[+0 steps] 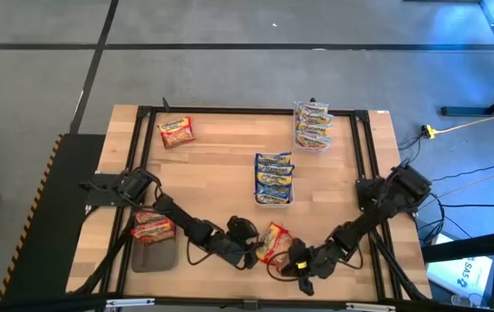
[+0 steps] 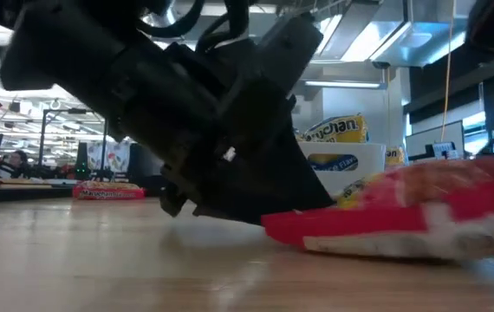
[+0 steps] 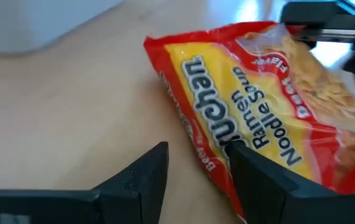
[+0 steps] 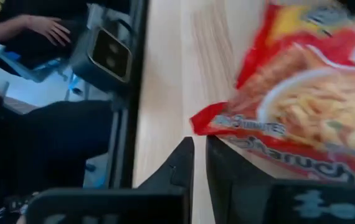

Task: Sort Maruchan noodles
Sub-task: Put the red noodle pack in the black bin

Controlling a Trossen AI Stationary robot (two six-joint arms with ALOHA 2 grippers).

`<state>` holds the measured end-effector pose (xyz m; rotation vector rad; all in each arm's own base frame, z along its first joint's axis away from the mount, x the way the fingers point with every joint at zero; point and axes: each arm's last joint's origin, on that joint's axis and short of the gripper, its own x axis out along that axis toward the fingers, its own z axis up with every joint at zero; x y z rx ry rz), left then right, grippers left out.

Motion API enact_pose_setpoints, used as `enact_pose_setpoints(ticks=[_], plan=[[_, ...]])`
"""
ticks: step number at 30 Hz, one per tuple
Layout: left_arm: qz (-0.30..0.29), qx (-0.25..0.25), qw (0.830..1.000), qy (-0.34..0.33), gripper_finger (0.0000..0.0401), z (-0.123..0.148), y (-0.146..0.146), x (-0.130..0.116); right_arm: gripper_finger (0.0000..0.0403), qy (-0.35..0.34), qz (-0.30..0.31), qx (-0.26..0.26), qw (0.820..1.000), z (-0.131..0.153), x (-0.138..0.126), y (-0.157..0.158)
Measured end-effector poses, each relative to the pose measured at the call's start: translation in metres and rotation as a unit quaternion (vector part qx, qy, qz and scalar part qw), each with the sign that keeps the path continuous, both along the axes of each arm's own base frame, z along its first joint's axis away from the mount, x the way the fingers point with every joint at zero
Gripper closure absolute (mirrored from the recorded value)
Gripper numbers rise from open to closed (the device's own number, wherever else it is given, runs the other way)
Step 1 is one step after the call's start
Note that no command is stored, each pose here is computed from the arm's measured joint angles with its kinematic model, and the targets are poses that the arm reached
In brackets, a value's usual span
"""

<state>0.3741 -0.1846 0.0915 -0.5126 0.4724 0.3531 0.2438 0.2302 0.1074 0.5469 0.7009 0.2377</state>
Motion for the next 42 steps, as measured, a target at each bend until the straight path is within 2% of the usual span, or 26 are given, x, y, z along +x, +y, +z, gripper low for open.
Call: enact_pose_setpoints(ticks=[3, 8, 11, 14, 17, 19, 24, 29, 35, 40, 42], plan=[[-0.010, 0.014, 1.000, 0.008, 0.0237, 0.008, 0.002, -0.001, 0.0384, -0.018, 0.006, -0.017, 1.000, 0.004, 0.003, -0.003], [-0.039, 0.011, 0.999, -0.001, 0.0240, 0.037, -0.016, -0.016, 0.0384, 0.032, 0.016, -0.065, 0.997, 0.037, -0.014, -0.019], [-0.076, 0.017, 0.997, -0.018, 0.0241, 0.045, -0.034, -0.025, 0.0384, 0.070, -0.018, -0.118, 0.990, 0.055, -0.030, -0.037], [-0.104, 0.018, 0.994, -0.037, 0.0241, 0.046, -0.049, -0.031, 0.0384, 0.087, -0.085, -0.182, 0.976, 0.063, -0.042, -0.055], [-0.115, 0.018, 0.993, -0.036, 0.0241, 0.033, -0.059, -0.034, 0.0384, 0.084, -0.135, -0.237, 0.958, 0.061, -0.046, -0.065], [-0.115, 0.012, 0.992, -0.046, 0.0241, 0.022, -0.062, -0.032, 0.0384, 0.080, -0.152, -0.245, 0.954, 0.057, -0.041, -0.067], [-0.089, -0.002, 0.995, -0.050, 0.0241, -0.004, -0.057, -0.024, 0.0384, 0.089, -0.142, -0.227, 0.959, 0.037, -0.026, -0.065], [-0.066, 0.013, 0.997, -0.023, 0.0241, -0.009, -0.042, -0.018, 0.0384, 0.099, -0.107, -0.188, 0.971, 0.022, -0.018, -0.054], [-0.051, 0.041, 0.998, 0.024, 0.0241, -0.001, -0.029, -0.020, 0.0384, 0.093, -0.053, -0.092, 0.990, 0.019, -0.011, -0.039], [-0.052, 0.077, 0.992, 0.082, 0.0241, 0.017, -0.021, -0.033, 0.0384, 0.075, -0.006, -0.042, 0.996, 0.026, -0.008, -0.030], [-0.064, 0.073, 0.992, 0.081, 0.0241, 0.030, -0.025, -0.037, 0.0384, 0.082, 0.010, -0.032, 0.996, 0.031, -0.007, -0.031]])
